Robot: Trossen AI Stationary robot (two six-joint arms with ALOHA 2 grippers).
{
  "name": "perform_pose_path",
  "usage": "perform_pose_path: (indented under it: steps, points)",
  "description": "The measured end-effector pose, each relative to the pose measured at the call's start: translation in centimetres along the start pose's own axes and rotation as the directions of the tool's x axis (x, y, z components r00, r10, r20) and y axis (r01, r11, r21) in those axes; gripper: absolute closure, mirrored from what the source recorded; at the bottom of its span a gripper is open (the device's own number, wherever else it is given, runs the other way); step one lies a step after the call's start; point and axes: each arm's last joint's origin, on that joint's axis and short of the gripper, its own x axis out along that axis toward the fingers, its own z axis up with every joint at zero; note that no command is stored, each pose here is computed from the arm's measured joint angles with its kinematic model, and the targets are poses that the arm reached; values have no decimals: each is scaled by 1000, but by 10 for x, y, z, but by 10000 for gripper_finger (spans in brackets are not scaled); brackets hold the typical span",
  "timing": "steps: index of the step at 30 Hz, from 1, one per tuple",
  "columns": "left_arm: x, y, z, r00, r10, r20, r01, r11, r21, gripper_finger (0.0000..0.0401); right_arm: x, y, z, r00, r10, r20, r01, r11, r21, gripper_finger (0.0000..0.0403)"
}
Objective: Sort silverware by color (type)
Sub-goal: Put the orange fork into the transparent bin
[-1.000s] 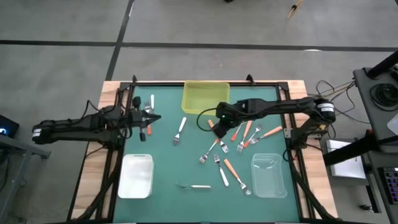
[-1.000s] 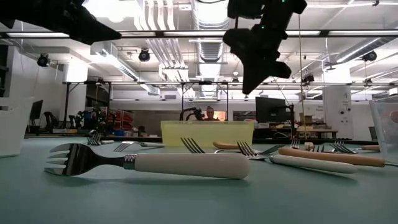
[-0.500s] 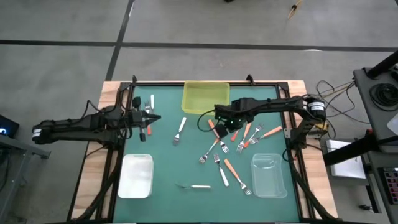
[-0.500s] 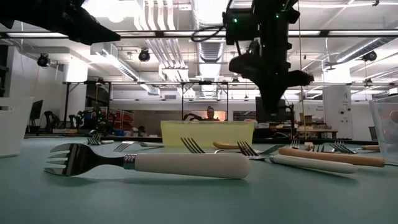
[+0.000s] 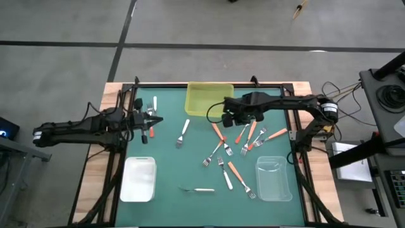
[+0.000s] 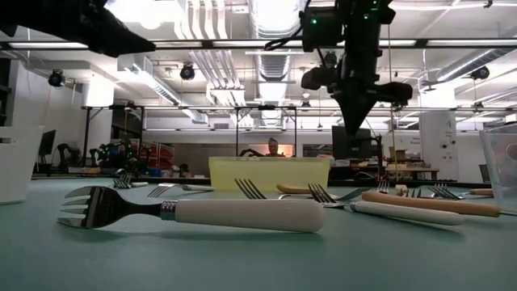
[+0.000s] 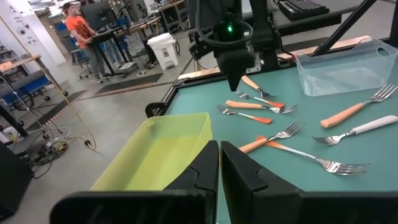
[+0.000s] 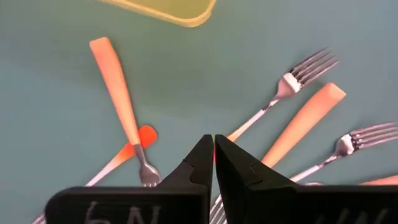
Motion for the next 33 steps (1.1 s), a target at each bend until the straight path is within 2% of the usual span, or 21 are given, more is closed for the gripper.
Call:
perform_pose_path:
  steps: [5,9,15,22,33]
  points:
    - [-1,0,0,1000,0,-1,0,1000,-2,401,-1,-6,-1,998,-41,-38,45,994,99,394]
    - [-3,0,0,1000,0,2,0,1000,-3,401,-2,-10,-3,995,-83,-59,90,988,124,394]
    - [-4,1,0,1000,3,11,-3,1000,-5,401,-2,-15,-4,989,-132,-70,140,982,130,394]
    - [-5,1,1,1000,4,14,-4,1000,-16,401,-4,-21,2,989,-147,-24,149,984,95,394]
    - [-5,1,1,1000,3,14,-3,1000,-12,401,17,-49,8,973,-224,-60,229,968,102,394]
